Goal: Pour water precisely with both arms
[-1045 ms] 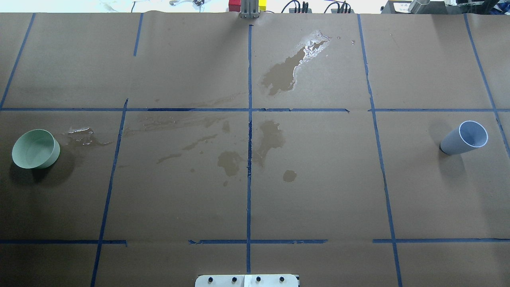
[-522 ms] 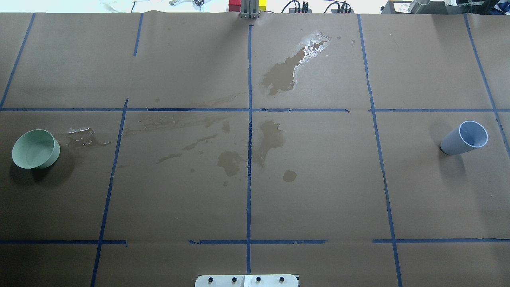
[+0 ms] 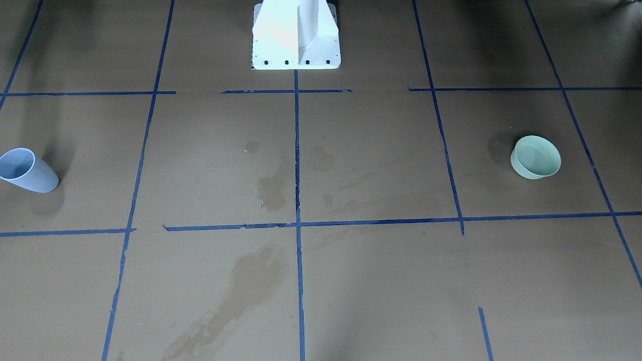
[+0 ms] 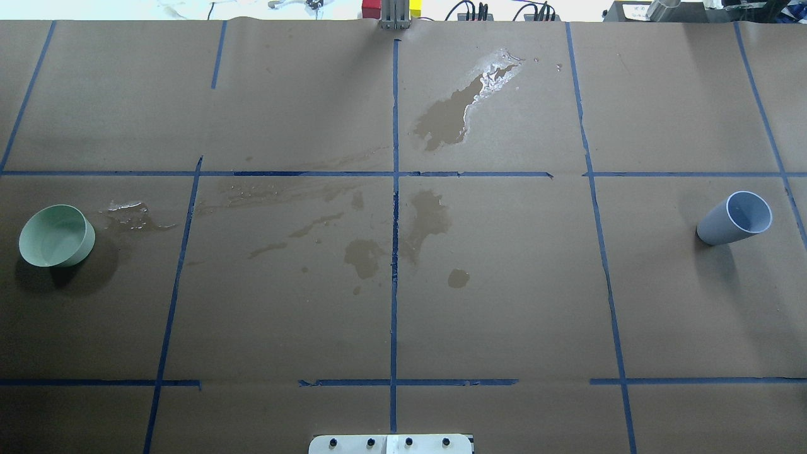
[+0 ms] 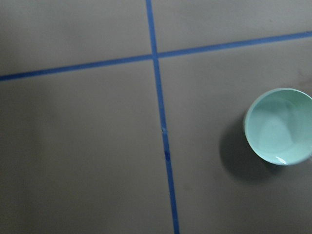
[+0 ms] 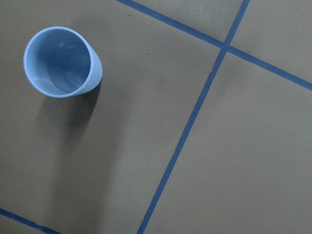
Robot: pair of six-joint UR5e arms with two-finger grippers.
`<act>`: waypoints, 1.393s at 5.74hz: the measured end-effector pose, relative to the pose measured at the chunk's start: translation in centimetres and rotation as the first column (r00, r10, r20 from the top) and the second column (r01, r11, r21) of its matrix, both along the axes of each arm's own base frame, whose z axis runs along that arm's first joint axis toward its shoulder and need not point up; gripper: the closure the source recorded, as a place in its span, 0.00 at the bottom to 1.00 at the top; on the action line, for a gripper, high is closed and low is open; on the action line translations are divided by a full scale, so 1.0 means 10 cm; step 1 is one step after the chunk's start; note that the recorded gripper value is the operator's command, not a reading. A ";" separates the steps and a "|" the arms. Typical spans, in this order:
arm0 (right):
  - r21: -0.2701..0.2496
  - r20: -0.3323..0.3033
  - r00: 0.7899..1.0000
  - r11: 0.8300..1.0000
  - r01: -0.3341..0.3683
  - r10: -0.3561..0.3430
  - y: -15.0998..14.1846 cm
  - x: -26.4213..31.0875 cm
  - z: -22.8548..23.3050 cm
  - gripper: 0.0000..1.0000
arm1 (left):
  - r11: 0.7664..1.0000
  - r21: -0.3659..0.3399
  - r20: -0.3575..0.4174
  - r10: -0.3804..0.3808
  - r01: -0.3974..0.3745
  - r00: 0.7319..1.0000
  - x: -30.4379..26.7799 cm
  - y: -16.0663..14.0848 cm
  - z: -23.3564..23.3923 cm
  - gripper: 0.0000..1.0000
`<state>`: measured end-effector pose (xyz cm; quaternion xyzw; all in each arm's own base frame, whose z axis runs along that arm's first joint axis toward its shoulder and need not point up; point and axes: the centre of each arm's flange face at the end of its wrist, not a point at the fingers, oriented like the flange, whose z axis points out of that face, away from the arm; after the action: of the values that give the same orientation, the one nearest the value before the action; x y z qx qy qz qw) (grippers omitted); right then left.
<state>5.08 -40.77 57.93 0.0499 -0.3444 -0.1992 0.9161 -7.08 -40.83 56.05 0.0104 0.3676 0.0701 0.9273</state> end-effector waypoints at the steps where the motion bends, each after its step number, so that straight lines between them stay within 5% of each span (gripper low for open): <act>1: 0.003 -0.002 1.000 1.000 0.012 -0.012 -0.04 -0.05 -0.03 0.00 | 1.000 -0.029 -0.003 0.009 -0.009 1.000 0.00 0.01 0.13 0.00; 4: 0.053 -0.005 0.999 0.998 0.036 -0.036 -0.26 -0.16 -0.24 0.00 | 0.998 -0.062 -0.010 0.012 -0.013 1.000 0.00 0.01 0.32 0.00; 8: 0.037 -0.010 0.999 0.999 0.035 -0.035 -0.18 -0.14 -0.15 0.00 | 0.999 -0.045 -0.064 0.003 -0.006 0.998 0.04 0.01 0.19 0.00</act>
<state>3.67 -42.61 56.42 0.0599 -0.3371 -0.2216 0.9130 -6.71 -40.70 57.97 -0.0092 0.3987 0.0634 0.9148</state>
